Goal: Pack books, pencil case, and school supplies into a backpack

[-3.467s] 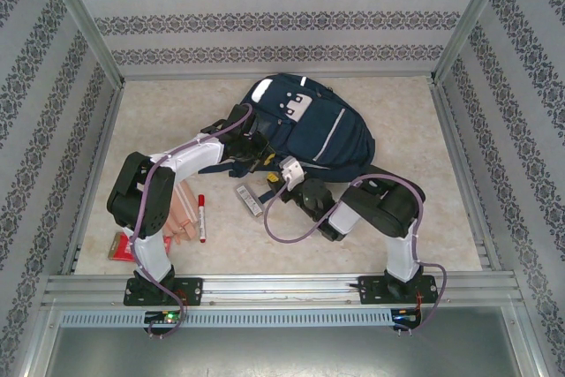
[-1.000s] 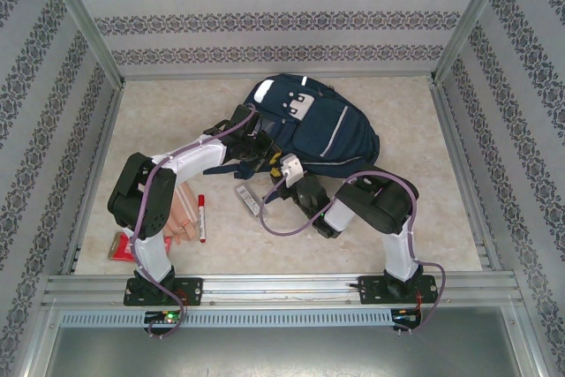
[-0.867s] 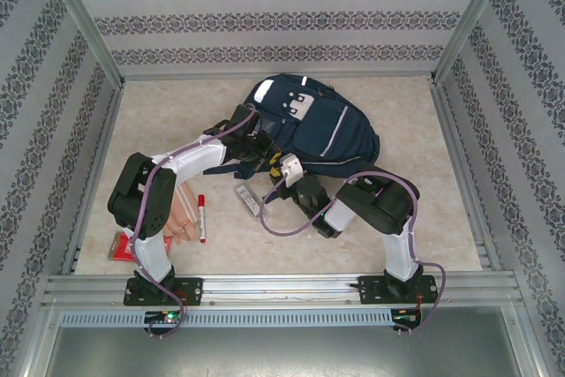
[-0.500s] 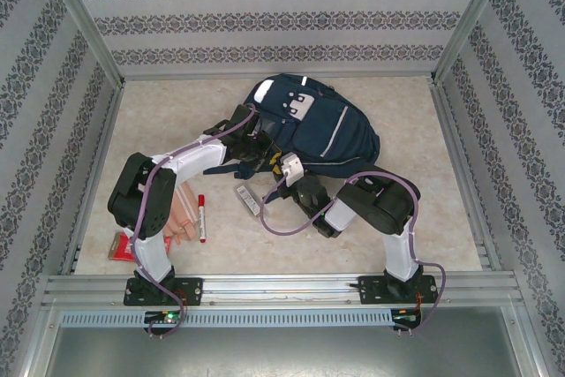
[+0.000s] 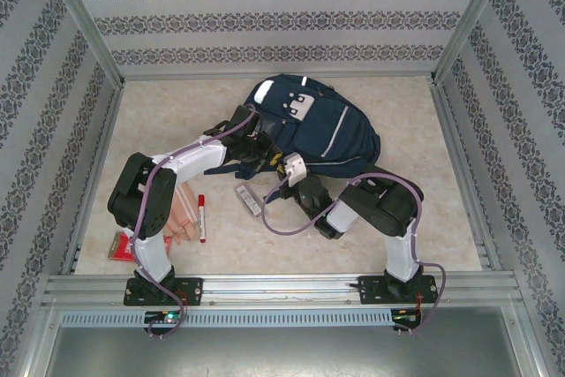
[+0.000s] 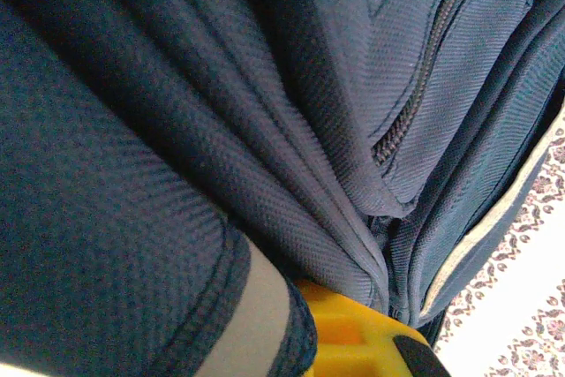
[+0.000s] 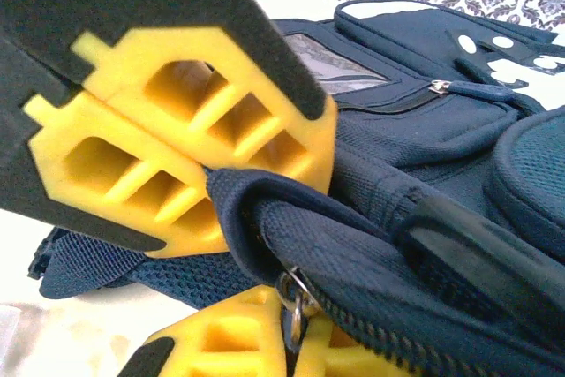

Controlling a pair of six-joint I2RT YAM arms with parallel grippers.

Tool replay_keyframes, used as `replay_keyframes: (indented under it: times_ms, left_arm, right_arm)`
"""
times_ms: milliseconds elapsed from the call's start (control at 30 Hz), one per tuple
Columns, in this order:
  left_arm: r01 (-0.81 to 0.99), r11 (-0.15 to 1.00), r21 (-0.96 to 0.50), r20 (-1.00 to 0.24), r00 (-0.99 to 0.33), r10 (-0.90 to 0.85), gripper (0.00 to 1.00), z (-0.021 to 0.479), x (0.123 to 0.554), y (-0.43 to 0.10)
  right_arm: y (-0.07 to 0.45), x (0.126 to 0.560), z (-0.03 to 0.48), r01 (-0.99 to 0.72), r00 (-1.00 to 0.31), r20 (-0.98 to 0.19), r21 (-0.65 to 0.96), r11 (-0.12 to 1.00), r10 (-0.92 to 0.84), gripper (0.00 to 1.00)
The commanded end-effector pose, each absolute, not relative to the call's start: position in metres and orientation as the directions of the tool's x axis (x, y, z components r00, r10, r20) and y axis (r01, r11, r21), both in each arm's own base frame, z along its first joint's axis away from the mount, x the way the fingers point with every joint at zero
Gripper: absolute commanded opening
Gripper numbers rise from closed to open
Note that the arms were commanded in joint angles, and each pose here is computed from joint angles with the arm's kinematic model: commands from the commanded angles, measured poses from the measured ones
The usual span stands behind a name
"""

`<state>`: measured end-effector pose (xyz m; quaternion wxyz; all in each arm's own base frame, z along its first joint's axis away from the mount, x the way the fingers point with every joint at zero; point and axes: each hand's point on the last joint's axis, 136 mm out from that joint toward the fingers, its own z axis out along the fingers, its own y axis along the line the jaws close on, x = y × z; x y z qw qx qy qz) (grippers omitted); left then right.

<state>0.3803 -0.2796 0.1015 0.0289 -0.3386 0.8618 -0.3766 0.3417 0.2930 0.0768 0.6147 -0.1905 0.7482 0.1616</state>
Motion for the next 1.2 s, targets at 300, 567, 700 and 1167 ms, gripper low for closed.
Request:
replay_keyframes:
  times_ms: [300,567,700,1167]
  left_arm:
    - [-0.558,0.514,-0.652,0.184,-0.774,-0.606,0.00,0.093,0.382,-0.268]
    - [-0.552,0.552,-0.625,0.148,-0.778,-0.610,0.00,0.078,0.385,-0.255]
    - [-0.551,0.552,-0.627,0.141,-0.776,-0.615,0.00,0.076,0.390,-0.249]
    - [-0.422,0.682,-0.597,0.022,-0.859,-0.512,0.00,0.069,0.420,-0.216]
  right_arm:
    - [0.238,0.328,0.092,-0.284,-0.176,-0.982,0.122,0.951,0.073,0.00]
    - [0.218,0.327,0.100,-0.197,-0.147,-0.986,0.112,0.974,0.084,0.00]
    - [0.200,0.322,0.090,-0.155,-0.175,-0.979,0.134,0.979,0.106,0.00]
    - [0.143,0.299,0.070,-0.088,-0.245,-0.965,0.124,0.988,0.099,0.00]
